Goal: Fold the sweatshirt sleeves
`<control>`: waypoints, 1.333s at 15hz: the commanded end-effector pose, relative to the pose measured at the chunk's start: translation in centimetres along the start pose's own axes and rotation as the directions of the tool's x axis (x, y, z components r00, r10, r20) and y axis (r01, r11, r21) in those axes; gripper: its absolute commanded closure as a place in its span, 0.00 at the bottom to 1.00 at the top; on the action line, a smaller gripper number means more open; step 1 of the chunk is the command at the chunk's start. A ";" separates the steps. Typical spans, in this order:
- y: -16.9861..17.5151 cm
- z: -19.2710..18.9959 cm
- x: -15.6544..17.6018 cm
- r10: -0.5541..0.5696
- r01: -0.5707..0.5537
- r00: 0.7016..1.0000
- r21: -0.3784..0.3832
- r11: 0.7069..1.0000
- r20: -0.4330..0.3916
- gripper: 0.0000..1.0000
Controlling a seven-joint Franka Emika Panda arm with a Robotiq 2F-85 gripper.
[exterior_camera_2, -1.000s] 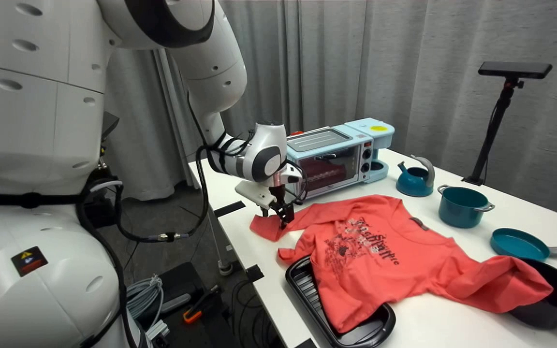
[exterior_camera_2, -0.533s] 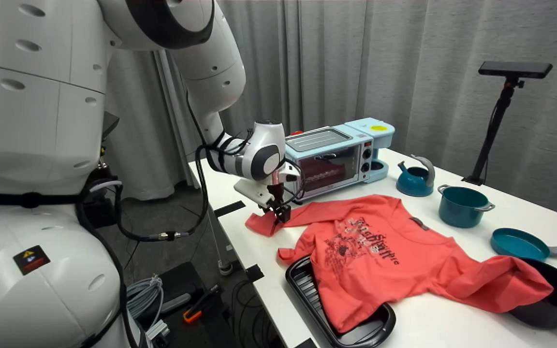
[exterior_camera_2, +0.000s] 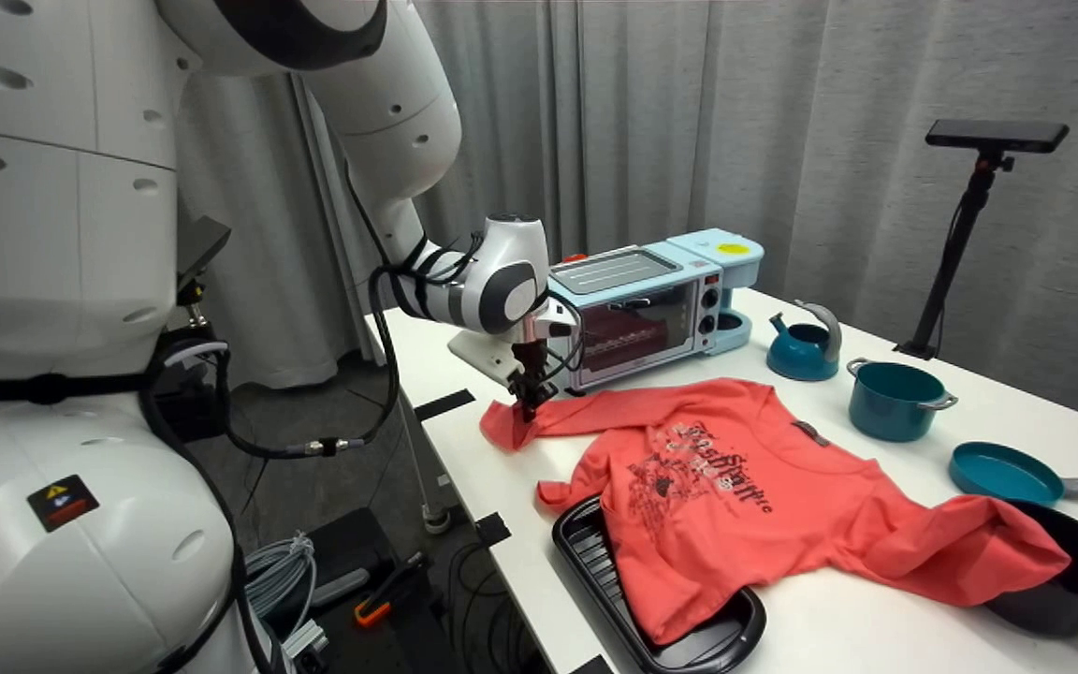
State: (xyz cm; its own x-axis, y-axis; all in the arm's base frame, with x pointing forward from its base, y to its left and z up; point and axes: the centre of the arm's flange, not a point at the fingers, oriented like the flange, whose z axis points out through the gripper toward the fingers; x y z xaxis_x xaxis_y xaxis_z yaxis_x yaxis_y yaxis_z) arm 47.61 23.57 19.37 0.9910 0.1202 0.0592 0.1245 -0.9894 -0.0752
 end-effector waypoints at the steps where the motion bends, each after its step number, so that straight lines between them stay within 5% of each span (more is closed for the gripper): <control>1: 0.7 -5.2 -1.8 0.058 -0.059 0.998 0.010 0.998 0.013 0.99; 7: 4.5 -12.3 -0.4 0.180 -0.181 0.981 0.001 0.984 -0.070 0.99; 11: 10.1 -16.4 2.8 0.269 -0.276 0.950 -0.019 0.961 -0.160 0.99; 20: 25.4 -19.3 6.2 0.511 -0.552 0.809 -0.080 0.830 -0.290 0.99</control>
State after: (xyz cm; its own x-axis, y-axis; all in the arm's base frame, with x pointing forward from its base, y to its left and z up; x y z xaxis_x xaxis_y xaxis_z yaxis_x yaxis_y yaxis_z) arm 54.51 0.22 37.20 0.8861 -0.3634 0.2876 -0.3660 -0.9294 -0.0468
